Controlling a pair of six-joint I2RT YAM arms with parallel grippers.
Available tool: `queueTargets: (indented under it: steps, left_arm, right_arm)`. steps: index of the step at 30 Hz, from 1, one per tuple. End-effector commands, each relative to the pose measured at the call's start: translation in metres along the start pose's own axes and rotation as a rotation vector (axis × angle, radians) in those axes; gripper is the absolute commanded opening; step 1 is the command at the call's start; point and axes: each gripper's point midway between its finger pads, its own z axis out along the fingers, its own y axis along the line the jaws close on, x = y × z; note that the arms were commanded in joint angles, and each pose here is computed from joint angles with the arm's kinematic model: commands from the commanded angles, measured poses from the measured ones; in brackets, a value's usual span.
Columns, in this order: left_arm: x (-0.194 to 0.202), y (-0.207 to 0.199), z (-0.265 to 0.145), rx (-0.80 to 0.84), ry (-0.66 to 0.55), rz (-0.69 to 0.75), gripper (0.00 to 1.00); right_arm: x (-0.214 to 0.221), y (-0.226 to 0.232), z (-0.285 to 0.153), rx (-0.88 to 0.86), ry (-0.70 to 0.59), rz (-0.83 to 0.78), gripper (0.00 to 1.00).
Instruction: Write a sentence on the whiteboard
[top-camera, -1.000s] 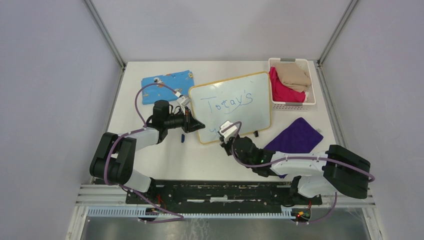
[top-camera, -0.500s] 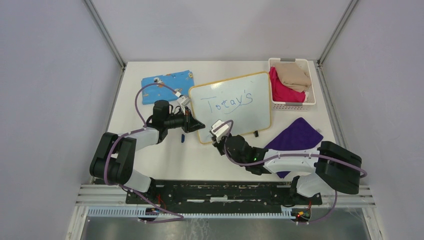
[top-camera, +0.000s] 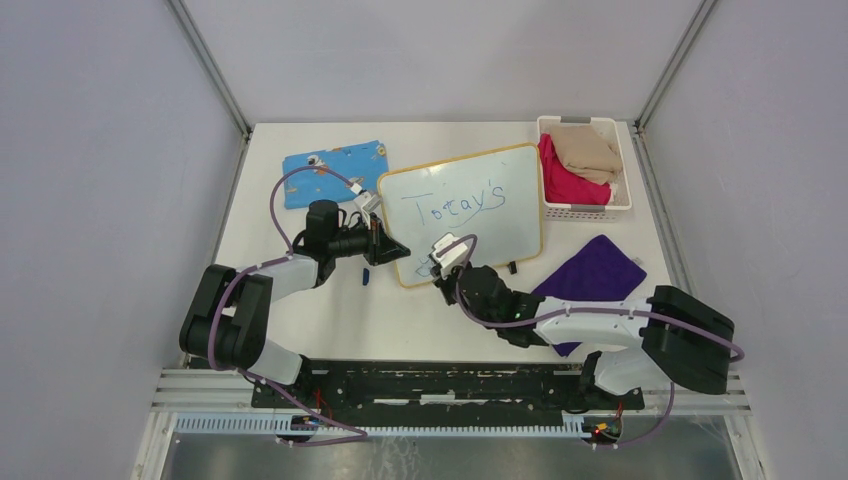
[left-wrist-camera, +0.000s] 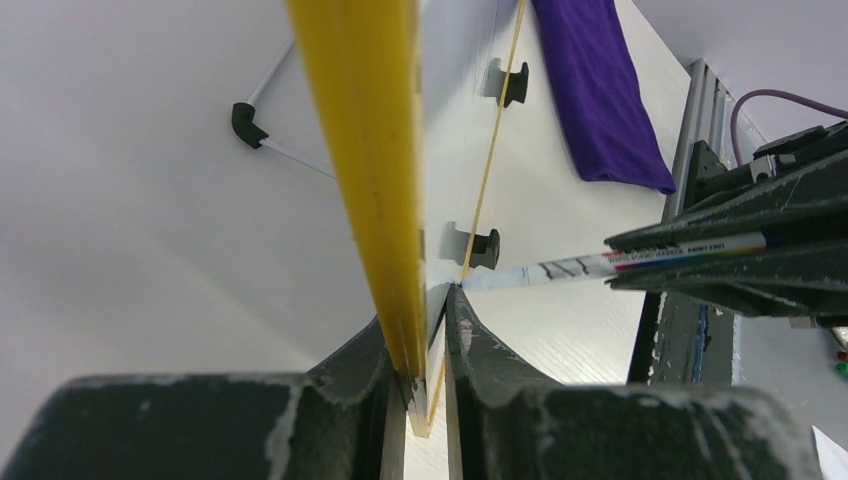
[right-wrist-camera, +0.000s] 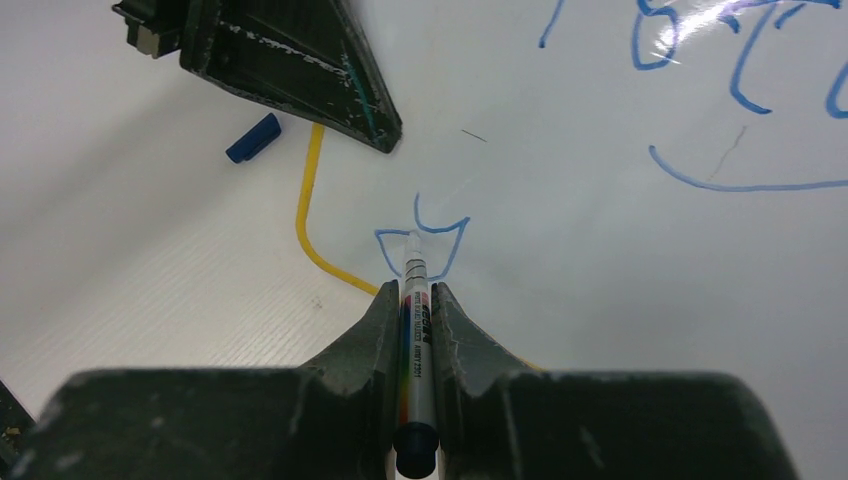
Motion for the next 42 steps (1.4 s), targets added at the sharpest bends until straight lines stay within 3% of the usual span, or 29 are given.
queueTargets:
  steps: [1, 12, 18, 42]
  left_arm:
    - [0.023, 0.014, 0.003, -0.062, 0.076, 0.023, 0.18]
    - [0.024, 0.013, 0.003, -0.060, 0.077, 0.023, 0.18]
    - [0.023, 0.012, 0.003, -0.059, 0.077, 0.023, 0.18]
    - [0.022, 0.013, 0.003, -0.062, 0.077, 0.025, 0.18]
  right_arm:
    - [-0.007, -0.032, -0.007, 0.099, -0.032, 0.038, 0.00]
    - [-0.040, -0.038, -0.026, 0.072, -0.146, 0.071, 0.00]
    - [-0.048, -0.041, -0.022, 0.088, -0.145, 0.059, 0.00]
    - [-0.001, -0.048, -0.017, 0.115, -0.031, 0.037, 0.00]
